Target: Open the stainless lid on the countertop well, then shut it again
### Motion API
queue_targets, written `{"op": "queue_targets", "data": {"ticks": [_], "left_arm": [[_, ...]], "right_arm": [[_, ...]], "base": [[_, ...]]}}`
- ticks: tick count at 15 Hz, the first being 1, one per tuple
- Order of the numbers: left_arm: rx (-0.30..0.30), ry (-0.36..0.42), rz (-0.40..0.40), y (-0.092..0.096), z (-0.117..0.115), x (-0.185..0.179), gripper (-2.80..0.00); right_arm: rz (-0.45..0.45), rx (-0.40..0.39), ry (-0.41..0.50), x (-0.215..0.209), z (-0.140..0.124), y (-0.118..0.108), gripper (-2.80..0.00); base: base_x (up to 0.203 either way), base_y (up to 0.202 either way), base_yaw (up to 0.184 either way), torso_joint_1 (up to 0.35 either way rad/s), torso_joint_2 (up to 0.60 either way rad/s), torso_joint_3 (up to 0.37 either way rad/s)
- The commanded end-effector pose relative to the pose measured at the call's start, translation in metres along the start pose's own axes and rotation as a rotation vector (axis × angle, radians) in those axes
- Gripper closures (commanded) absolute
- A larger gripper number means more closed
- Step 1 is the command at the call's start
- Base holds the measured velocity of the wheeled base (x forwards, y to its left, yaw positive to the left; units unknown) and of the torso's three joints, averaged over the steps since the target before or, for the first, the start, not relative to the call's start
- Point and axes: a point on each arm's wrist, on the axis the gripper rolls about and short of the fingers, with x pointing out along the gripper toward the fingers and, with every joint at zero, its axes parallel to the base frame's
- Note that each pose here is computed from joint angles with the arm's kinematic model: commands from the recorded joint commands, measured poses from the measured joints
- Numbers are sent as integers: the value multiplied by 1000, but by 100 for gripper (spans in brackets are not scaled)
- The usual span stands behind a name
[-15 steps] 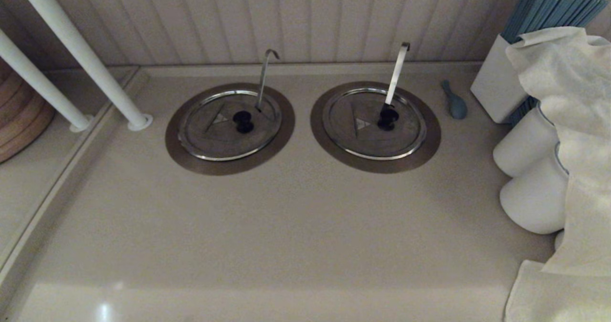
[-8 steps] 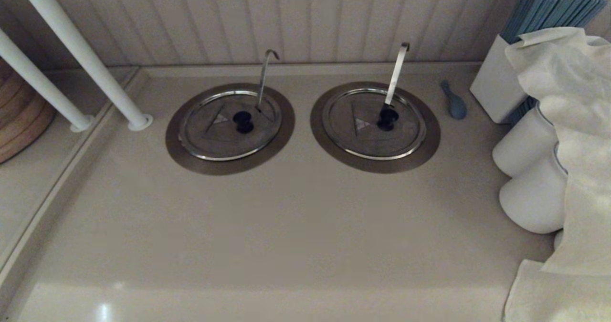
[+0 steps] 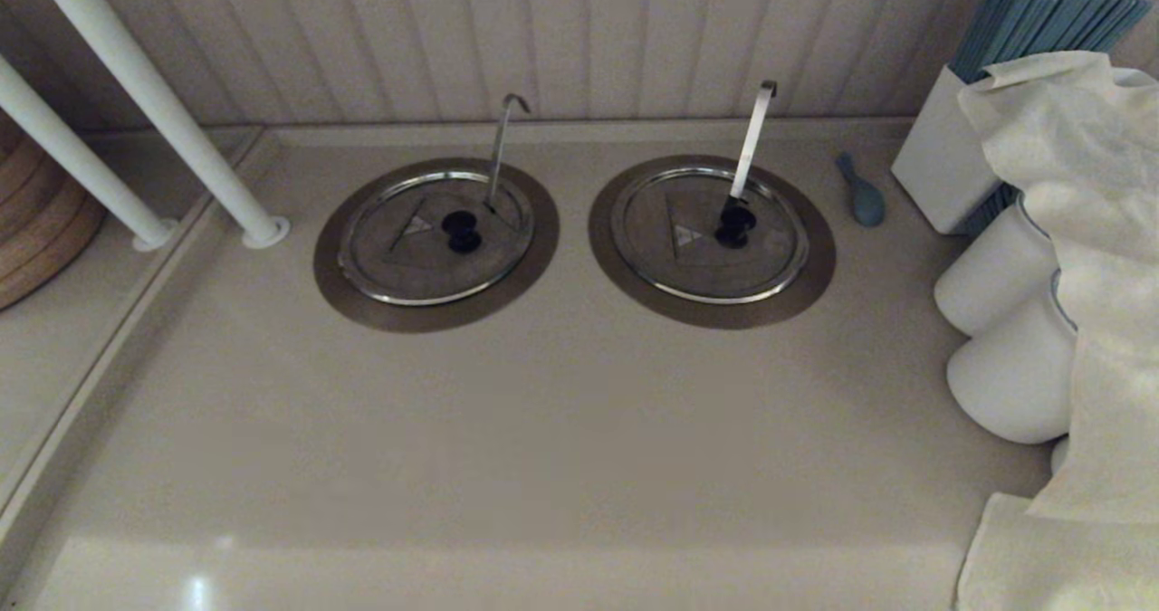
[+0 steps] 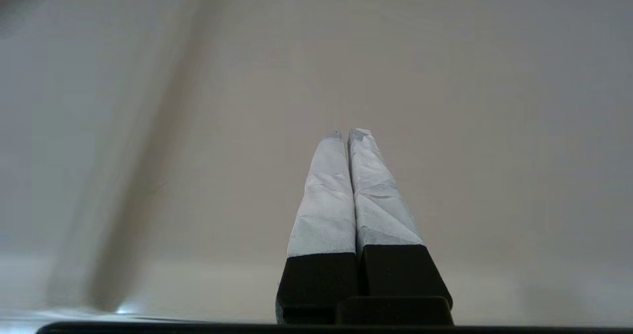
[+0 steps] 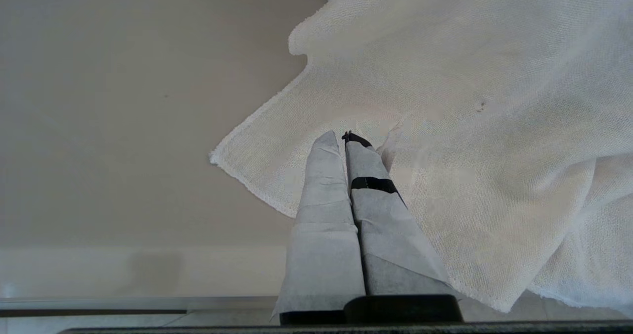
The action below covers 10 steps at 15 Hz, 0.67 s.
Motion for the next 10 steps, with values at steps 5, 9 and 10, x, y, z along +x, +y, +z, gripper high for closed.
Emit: {"op": "queue_targets", "data": {"ticks": [5,9,10], "left_arm": [[-15,48,-53,-2,-8,1,0],[-21,47,-52,-2,-8,1,0],[-21,49,-52,-2,-8,1,0]], "right_arm": [[0,-1,1,0,0,0,0],[1,-1,0,0,0,0,0],[1,-1,0,0,0,0,0]], "base": [[0,0,0,0,0,0],[0,0,0,0,0,0],[0,0,0,0,0,0]]}}
